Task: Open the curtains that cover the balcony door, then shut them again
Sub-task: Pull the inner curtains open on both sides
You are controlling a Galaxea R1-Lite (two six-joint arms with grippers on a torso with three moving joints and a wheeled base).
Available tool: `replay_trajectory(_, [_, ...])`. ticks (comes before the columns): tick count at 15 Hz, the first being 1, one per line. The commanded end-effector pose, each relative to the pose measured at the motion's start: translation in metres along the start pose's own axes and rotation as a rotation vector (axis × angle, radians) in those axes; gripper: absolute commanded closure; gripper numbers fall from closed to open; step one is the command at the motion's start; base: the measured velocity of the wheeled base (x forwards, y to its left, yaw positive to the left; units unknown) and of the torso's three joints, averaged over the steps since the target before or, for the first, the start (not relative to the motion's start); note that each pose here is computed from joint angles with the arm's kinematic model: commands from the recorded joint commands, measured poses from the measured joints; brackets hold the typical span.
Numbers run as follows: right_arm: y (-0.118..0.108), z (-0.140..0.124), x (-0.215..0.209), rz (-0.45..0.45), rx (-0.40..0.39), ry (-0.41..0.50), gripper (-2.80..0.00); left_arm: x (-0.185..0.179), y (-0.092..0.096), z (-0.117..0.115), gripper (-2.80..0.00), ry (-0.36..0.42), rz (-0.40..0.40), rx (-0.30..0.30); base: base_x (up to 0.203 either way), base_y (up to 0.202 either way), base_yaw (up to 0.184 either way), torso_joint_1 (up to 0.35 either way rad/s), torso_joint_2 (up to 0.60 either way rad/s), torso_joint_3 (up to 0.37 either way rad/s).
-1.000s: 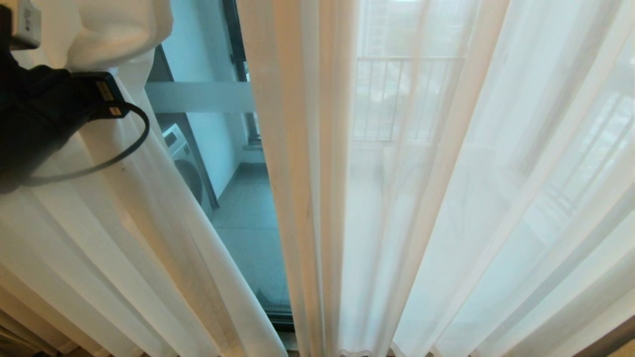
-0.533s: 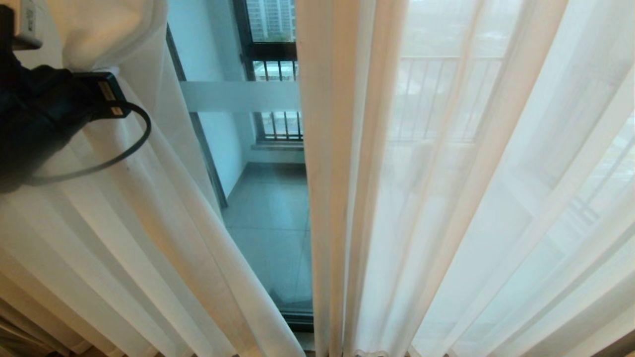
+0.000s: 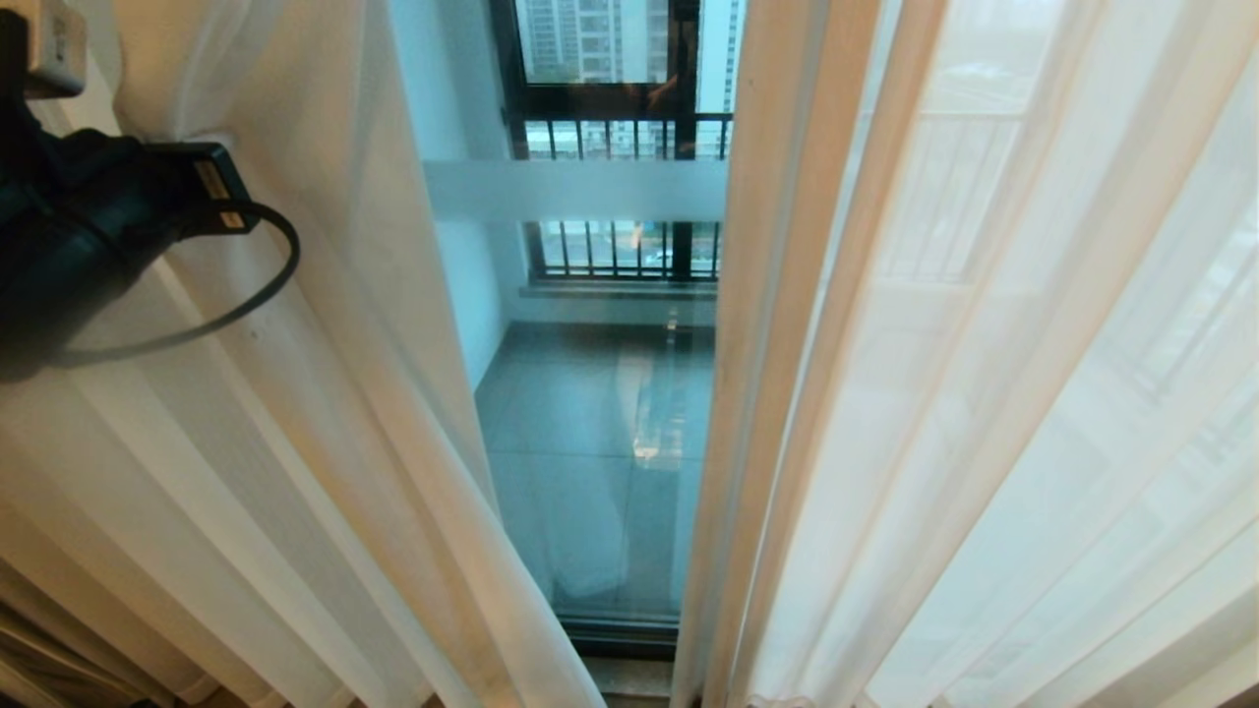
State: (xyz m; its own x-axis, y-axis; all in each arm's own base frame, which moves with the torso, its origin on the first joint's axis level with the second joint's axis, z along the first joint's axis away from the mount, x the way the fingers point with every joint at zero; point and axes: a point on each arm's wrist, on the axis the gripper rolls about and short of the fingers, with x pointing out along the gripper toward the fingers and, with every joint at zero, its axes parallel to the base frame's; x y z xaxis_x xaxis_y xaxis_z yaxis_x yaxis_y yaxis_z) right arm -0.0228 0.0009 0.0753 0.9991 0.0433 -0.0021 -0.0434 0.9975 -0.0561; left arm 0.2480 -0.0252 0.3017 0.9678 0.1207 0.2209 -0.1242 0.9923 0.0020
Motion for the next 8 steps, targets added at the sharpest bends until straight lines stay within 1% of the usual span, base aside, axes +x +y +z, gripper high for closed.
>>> replay_trajectory(1, [0.0000,0.0000,0.0000,0.001,-0.001,-0.001,0.00,0.0005,-0.0002,-0.0007,0.00,0.000,0.002,0.000,0.000,0.183,0.003,0.005,0.00,0.000])
replay_trajectory(8, [0.0000,0.0000,0.0000,0.001,-0.001,-0.001,0.00,0.0025,-0.0007,-0.0022,0.00,0.004,0.002,0.002,0.000,0.181,0.003,0.002,0.00,0.003])
